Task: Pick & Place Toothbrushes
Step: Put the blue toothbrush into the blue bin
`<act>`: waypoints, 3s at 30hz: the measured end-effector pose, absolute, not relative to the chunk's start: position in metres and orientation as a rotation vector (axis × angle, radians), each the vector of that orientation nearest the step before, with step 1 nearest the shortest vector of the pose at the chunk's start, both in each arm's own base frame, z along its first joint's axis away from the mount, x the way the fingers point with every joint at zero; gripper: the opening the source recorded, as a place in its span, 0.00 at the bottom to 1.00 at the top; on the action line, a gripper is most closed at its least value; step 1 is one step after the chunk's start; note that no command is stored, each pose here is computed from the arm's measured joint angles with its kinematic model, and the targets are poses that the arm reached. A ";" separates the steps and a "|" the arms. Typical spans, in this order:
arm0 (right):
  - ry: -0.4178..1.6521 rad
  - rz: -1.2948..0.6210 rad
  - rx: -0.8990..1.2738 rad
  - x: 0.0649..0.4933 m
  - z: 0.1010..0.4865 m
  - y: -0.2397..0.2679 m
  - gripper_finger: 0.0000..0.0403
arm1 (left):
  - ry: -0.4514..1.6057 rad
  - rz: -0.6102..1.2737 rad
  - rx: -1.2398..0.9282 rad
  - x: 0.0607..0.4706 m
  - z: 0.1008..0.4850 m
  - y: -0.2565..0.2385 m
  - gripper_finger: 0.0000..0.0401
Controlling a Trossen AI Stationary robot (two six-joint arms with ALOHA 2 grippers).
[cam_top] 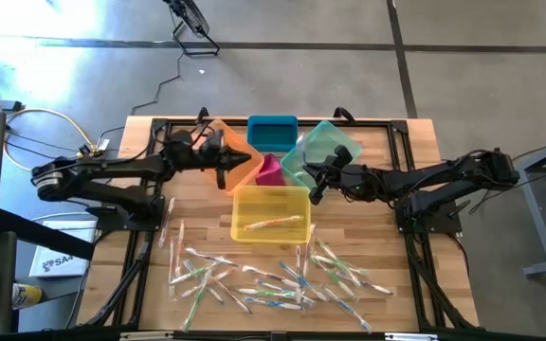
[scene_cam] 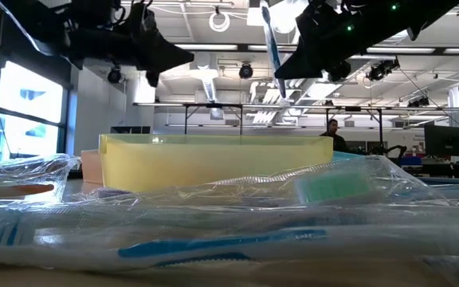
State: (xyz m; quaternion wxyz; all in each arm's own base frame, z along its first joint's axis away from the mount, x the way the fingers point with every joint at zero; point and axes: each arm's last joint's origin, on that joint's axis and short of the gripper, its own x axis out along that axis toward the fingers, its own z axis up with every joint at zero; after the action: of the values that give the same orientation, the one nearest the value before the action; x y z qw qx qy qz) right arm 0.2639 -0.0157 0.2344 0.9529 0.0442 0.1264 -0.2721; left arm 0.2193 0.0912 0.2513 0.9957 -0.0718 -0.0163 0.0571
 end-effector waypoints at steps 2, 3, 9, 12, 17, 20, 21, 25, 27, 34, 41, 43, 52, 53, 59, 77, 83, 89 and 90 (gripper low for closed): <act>0.258 -0.540 0.092 0.264 0.234 -0.015 0.04 | -0.039 0.108 -0.141 0.226 0.253 0.096 0.00; 0.259 -0.540 0.092 0.264 0.234 -0.015 0.04 | -0.033 0.113 -0.143 0.229 0.253 0.099 0.00; 0.258 -0.541 0.093 0.264 0.234 -0.015 0.04 | -0.009 0.119 -0.140 0.248 0.253 0.110 0.00; 0.258 -0.541 0.093 0.264 0.234 -0.015 0.04 | -0.006 0.093 -0.112 0.255 0.255 0.112 0.00; 0.258 -0.541 0.093 0.264 0.234 -0.015 0.04 | -0.013 0.044 -0.067 0.264 0.261 0.116 0.00; 0.258 -0.541 0.094 0.264 0.234 -0.015 0.04 | -0.018 0.039 -0.040 0.269 0.264 0.118 0.00; 0.258 -0.541 0.094 0.264 0.234 -0.015 0.04 | -0.019 0.032 -0.037 0.272 0.265 0.119 0.00; 0.258 -0.541 0.094 0.264 0.234 -0.015 0.04 | -0.041 -0.049 -0.025 0.282 0.267 0.122 0.00; 0.258 -0.541 0.094 0.264 0.234 -0.015 0.04 | -0.041 -0.069 -0.027 0.288 0.266 0.123 0.00; 0.261 -0.515 0.098 0.264 0.234 -0.015 0.04 | -0.026 -0.069 -0.042 0.303 0.262 0.131 0.00; 0.261 -0.516 0.098 0.264 0.234 -0.015 0.04 | -0.021 -0.068 -0.052 0.308 0.260 0.134 0.03; 0.261 -0.517 0.098 0.264 0.234 -0.015 0.04 | -0.020 -0.067 -0.053 0.308 0.260 0.134 0.07; 0.260 -0.521 0.098 0.264 0.234 -0.015 0.04 | -0.008 -0.090 -0.059 0.311 0.257 0.131 0.31; 0.260 -0.521 0.098 0.264 0.234 -0.015 0.04 | -0.003 -0.096 -0.062 0.313 0.255 0.130 0.32; 0.258 -0.521 0.098 0.264 0.235 -0.015 0.04 | -0.002 -0.134 -0.053 0.324 0.244 0.121 0.33; 0.244 -0.520 0.108 0.265 0.236 -0.015 0.04 | -0.076 -0.147 -0.018 0.330 0.243 0.116 0.31; 0.243 -0.520 0.109 0.265 0.236 -0.015 0.04 | -0.083 -0.143 -0.017 0.341 0.241 0.112 0.31; 0.243 -0.520 0.109 0.265 0.236 -0.015 0.04 | -0.091 -0.142 -0.011 0.350 0.248 0.112 0.31; 0.243 -0.520 0.109 0.265 0.236 -0.015 0.04 | -0.081 -0.138 -0.012 0.351 0.248 0.112 0.31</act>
State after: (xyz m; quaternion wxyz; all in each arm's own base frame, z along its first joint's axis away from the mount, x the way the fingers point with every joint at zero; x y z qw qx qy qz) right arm 0.2648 -0.0149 0.2357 0.9577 0.0536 0.1198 -0.2563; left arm 0.3505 0.1120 0.2478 0.9968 -0.0058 -0.0404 -0.0689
